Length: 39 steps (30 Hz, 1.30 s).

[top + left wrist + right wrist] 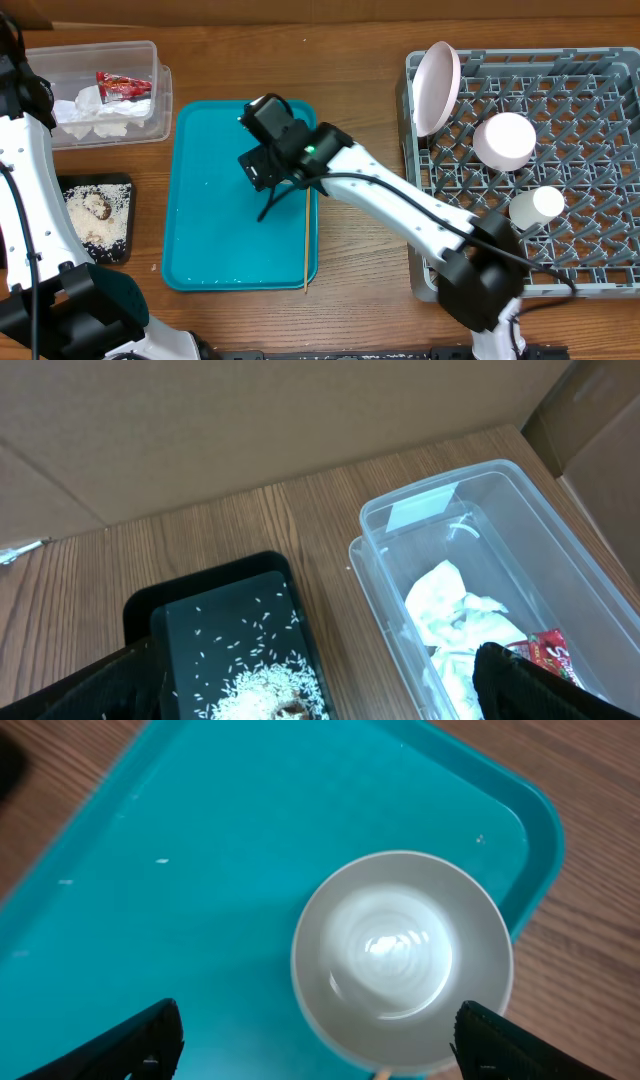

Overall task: Sort waste into correct bins and load items into the dishwasher
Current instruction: 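Move the right gripper to the small white bowl on the teal tray and grasp it, then carry the white bowl right and set it in the dish rack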

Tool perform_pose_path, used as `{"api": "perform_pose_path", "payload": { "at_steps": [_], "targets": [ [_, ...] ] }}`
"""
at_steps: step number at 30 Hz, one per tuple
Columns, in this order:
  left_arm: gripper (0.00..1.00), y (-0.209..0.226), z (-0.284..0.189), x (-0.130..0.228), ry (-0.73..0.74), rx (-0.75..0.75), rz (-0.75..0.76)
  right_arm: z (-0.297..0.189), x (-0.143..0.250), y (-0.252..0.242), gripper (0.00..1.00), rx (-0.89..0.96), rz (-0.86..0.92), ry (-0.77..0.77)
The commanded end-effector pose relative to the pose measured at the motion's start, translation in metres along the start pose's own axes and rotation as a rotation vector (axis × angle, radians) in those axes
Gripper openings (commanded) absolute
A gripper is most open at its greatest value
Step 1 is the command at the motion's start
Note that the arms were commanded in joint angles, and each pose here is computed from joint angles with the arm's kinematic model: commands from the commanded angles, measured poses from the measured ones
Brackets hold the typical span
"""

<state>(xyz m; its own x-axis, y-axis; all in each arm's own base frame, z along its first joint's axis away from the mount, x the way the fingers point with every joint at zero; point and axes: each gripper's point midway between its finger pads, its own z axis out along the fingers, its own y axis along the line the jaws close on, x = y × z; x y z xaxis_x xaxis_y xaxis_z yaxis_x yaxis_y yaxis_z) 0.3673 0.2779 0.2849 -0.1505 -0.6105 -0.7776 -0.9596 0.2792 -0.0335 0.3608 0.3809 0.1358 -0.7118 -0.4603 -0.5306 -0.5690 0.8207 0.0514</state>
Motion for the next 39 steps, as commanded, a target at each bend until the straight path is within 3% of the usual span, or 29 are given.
{"api": "perform_pose_path", "payload": {
  "at_steps": [1,9,10,13,14,25,32,35,39],
  "targets": [
    [1.0,-0.001,0.0,0.0,-0.008,-0.009,0.022,0.021,0.002,0.009,0.88,0.007,-0.098,0.02],
    [1.0,-0.001,0.0,0.0,-0.008,-0.009,0.022,0.055,0.022,0.023,0.81,-0.005,-0.108,0.076],
    [1.0,-0.001,0.0,0.0,-0.008,-0.01,0.022,0.058,0.025,0.023,0.78,-0.002,-0.097,0.083],
    [1.0,-0.001,0.0,0.0,-0.008,-0.01,0.022,0.068,0.03,0.023,0.52,0.002,-0.065,0.098],
    [1.0,-0.001,0.0,0.0,-0.008,-0.009,0.022,0.07,0.031,0.022,0.49,0.004,-0.056,0.102],
    [1.0,-0.001,0.0,0.0,-0.008,-0.009,0.022,0.085,0.044,0.02,0.44,0.014,-0.046,0.134],
    [1.0,-0.001,0.0,0.0,-0.008,-0.009,0.022,0.085,0.048,0.021,0.29,0.02,-0.02,0.154],
    [1.0,-0.001,0.0,0.0,-0.008,-0.009,0.022,0.074,0.038,0.022,0.15,0.016,-0.019,0.14],
    [1.0,-0.001,0.0,0.0,-0.008,-0.009,0.022,0.048,0.015,0.026,0.06,0.005,-0.015,0.1]
  ]
}}
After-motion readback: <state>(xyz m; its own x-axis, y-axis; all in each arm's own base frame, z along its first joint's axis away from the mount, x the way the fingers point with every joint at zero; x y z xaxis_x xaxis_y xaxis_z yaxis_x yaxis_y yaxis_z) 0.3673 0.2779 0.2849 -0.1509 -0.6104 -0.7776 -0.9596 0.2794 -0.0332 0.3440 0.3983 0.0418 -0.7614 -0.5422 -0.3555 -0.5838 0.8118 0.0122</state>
